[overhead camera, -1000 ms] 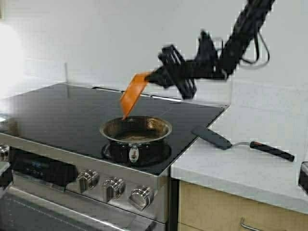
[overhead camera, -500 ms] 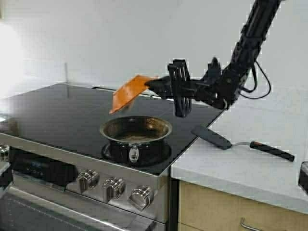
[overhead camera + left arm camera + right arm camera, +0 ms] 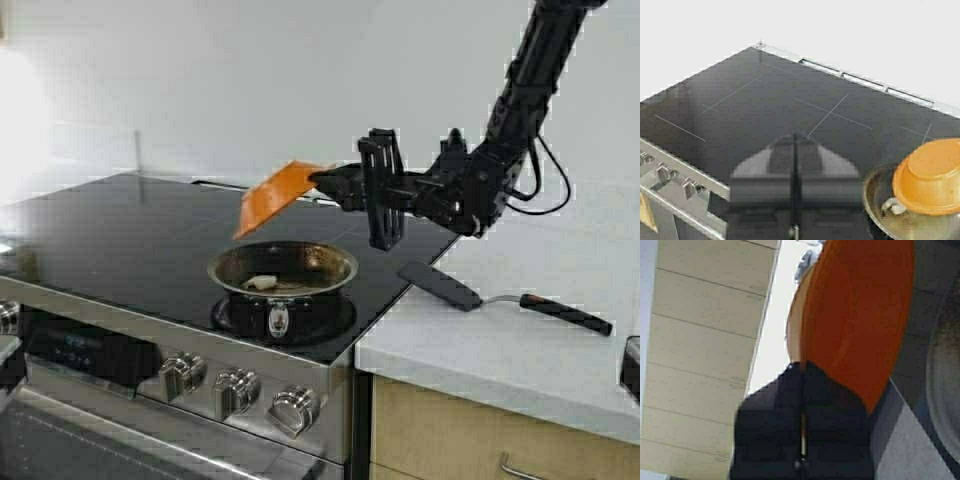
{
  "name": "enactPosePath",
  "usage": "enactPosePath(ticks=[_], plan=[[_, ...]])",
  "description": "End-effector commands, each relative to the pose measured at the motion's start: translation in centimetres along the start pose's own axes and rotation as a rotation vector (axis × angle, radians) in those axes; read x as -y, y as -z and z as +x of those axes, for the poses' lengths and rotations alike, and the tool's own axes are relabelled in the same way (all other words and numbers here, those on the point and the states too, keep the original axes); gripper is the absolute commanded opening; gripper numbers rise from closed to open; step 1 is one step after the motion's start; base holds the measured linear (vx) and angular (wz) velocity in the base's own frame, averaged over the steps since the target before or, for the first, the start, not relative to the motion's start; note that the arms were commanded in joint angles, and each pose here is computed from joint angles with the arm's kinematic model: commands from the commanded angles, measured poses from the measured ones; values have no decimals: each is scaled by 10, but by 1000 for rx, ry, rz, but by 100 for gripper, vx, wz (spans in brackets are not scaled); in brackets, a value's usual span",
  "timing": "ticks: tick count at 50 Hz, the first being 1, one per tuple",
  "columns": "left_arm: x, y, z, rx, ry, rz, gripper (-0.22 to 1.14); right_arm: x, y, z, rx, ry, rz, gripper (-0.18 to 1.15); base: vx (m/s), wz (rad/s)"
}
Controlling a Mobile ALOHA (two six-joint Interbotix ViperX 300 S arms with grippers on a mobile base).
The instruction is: Add oil to the pan and cook the shrimp and serve it
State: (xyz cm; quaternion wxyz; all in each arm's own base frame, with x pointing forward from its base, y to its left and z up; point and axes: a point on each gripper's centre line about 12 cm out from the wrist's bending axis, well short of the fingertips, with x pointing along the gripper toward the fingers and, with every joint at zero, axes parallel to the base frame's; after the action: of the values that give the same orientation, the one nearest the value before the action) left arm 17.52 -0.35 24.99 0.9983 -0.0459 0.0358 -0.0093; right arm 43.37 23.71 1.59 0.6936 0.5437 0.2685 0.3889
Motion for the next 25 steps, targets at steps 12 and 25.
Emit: enactPosePath(ticks=[12,25], plan=[[0,-4,2,8,-1,-2,3,-94,-34,-1,-2,222,-341,7,0,0],[0,-5,2,9,-1,-2,3,-155,-66,-39,-72,738,-818,7,0,0]])
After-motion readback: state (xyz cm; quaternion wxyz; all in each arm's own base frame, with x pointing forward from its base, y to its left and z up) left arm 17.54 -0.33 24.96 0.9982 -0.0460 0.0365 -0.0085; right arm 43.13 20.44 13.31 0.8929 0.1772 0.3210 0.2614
